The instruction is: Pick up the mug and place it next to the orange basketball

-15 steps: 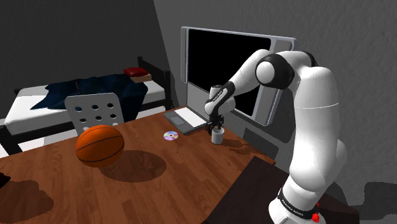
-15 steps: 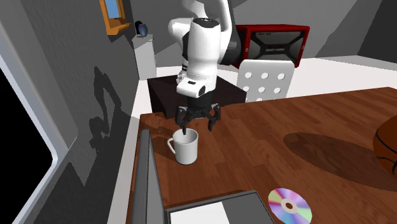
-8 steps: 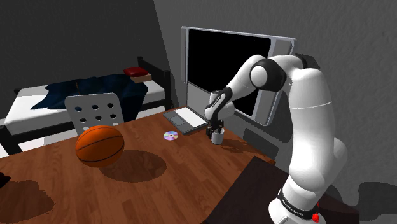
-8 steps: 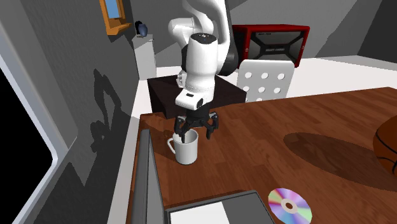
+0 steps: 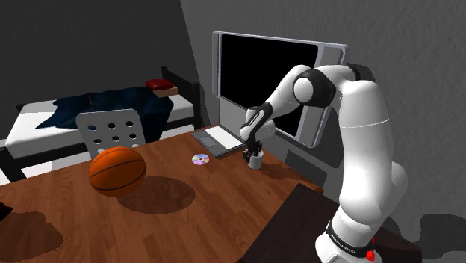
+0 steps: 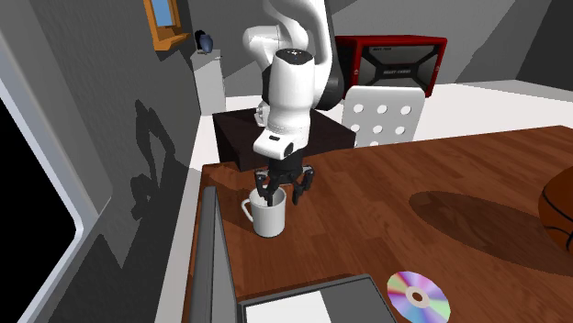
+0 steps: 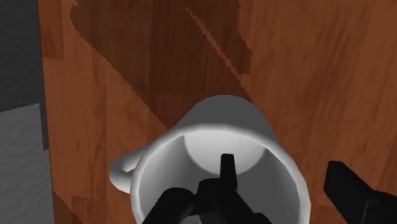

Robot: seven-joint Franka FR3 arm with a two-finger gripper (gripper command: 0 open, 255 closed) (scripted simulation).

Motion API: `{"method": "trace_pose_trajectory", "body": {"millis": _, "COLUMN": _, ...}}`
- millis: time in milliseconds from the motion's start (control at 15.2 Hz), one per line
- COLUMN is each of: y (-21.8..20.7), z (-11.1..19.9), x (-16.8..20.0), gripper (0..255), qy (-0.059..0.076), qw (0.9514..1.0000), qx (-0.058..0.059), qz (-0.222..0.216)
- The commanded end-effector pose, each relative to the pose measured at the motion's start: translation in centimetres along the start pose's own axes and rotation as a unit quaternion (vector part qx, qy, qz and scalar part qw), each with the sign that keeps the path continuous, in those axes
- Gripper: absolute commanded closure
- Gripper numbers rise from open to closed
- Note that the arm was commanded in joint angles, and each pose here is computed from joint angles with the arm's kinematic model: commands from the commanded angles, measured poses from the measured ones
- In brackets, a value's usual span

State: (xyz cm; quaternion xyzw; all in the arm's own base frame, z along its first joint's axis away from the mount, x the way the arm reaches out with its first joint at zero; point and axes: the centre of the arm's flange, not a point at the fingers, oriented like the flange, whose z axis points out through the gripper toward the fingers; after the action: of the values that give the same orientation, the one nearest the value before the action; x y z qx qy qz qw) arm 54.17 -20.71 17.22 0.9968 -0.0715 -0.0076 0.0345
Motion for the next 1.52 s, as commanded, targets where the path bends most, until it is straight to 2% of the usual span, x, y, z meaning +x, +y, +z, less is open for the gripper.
{"method": "trace_pose_trajectory", "body": {"millis": 0, "y": 0.0, "z": 0.0, "x": 0.0, "gripper": 255, "qy": 0.000, "qw": 1.0000, "qx": 0.000, "qz": 0.000}}
{"method": "trace_pose_trajectory", "body": {"millis": 528, "y": 0.0, "z": 0.0, "x": 0.0, "gripper": 255, "qy": 0.000, "qw": 1.0000, "qx": 0.000, "qz": 0.000}}
{"method": "trace_pose_trajectory", "body": {"millis": 1452, "y": 0.5, "z": -7.4, "x": -0.1, "gripper": 255, "qy": 0.000, "qw": 1.0000, "qx": 0.000, "qz": 0.000}}
